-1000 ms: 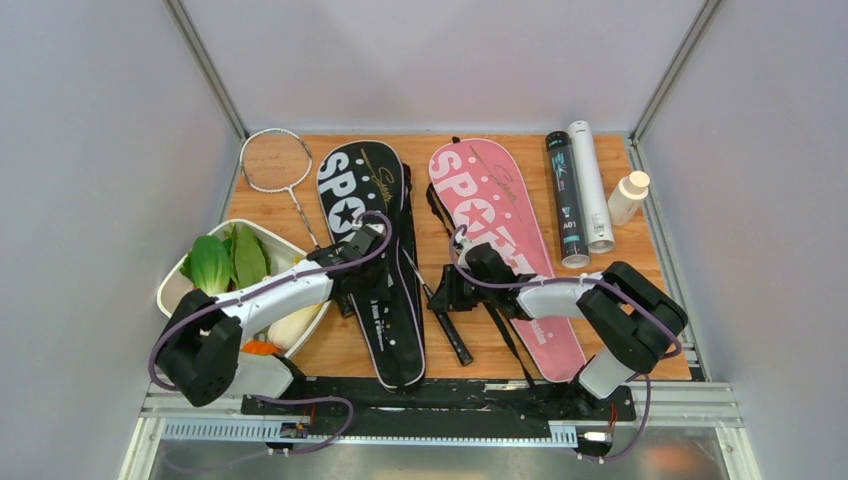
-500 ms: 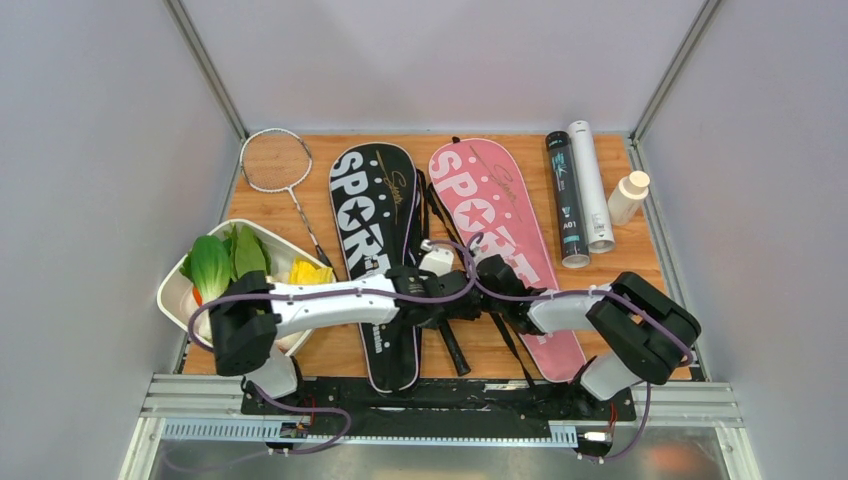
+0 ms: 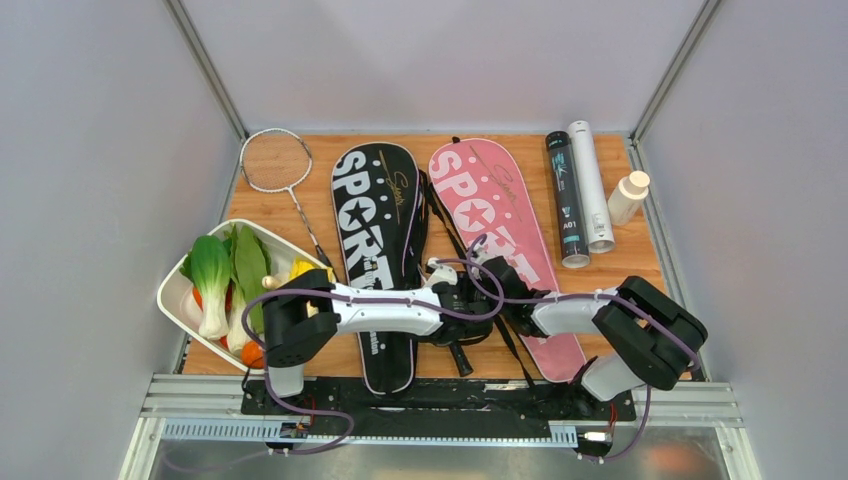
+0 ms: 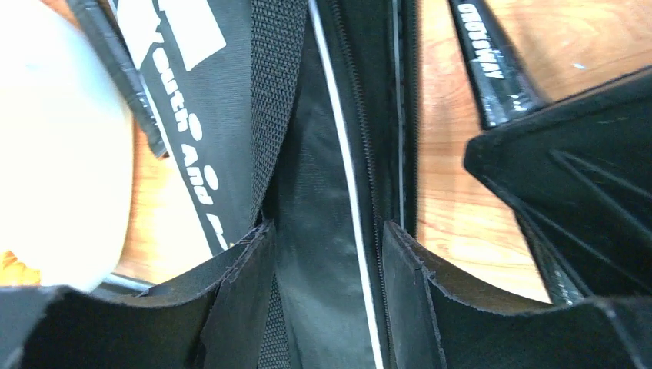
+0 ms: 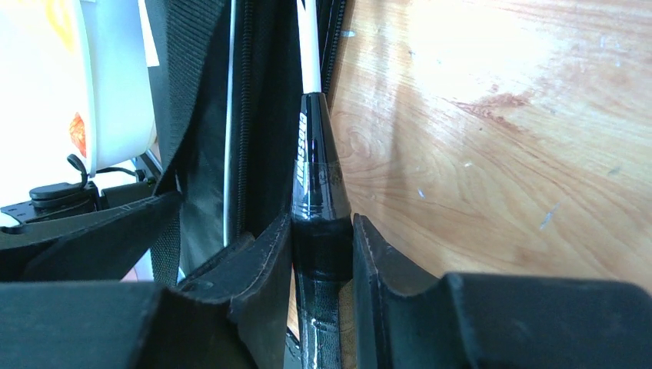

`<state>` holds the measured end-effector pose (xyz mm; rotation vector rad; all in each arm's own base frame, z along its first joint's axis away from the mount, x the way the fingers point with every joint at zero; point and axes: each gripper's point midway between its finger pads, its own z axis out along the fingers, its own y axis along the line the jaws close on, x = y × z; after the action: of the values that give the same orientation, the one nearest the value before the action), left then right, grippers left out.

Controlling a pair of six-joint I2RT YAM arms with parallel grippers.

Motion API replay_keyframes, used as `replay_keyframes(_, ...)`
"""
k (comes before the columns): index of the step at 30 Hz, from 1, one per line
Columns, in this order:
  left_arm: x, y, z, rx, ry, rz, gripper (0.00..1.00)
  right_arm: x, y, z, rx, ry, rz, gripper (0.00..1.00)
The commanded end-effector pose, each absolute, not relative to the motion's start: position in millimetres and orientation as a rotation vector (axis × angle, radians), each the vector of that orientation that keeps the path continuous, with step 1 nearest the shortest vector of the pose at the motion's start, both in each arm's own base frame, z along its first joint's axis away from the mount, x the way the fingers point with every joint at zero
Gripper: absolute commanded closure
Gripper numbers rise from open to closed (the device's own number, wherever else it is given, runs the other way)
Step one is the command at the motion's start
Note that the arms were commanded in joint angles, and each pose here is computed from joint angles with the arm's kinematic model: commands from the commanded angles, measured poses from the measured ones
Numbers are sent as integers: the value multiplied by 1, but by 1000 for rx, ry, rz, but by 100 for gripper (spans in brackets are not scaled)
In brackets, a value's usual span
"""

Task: Pack up the badminton gear
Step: Place the racket in the racket bag.

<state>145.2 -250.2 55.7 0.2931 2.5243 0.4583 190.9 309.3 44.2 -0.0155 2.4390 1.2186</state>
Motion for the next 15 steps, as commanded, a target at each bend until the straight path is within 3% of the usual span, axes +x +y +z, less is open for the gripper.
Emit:
replay_keyframes(1, 147, -232, 68, 293, 2454, 619, 41, 199, 316, 68, 6, 2336, 1286, 100)
replay_keyframes(10, 146, -220, 60, 298, 2424, 708, 45, 200, 316, 72, 27, 2324, 1299, 99)
replay_keyframes(12, 148, -218, 62, 294, 2405, 710, 58, 201, 315, 77, 45, 2309, 1303, 97)
replay_keyframes(13, 149, -219, 63, 289, 2401, 692, 80, 202, 315, 79, 56, 2303, 1303, 95)
replay_keyframes(15, 150, -222, 67, 281, 2399, 665, 97, 204, 313, 83, 78, 2287, 1305, 94)
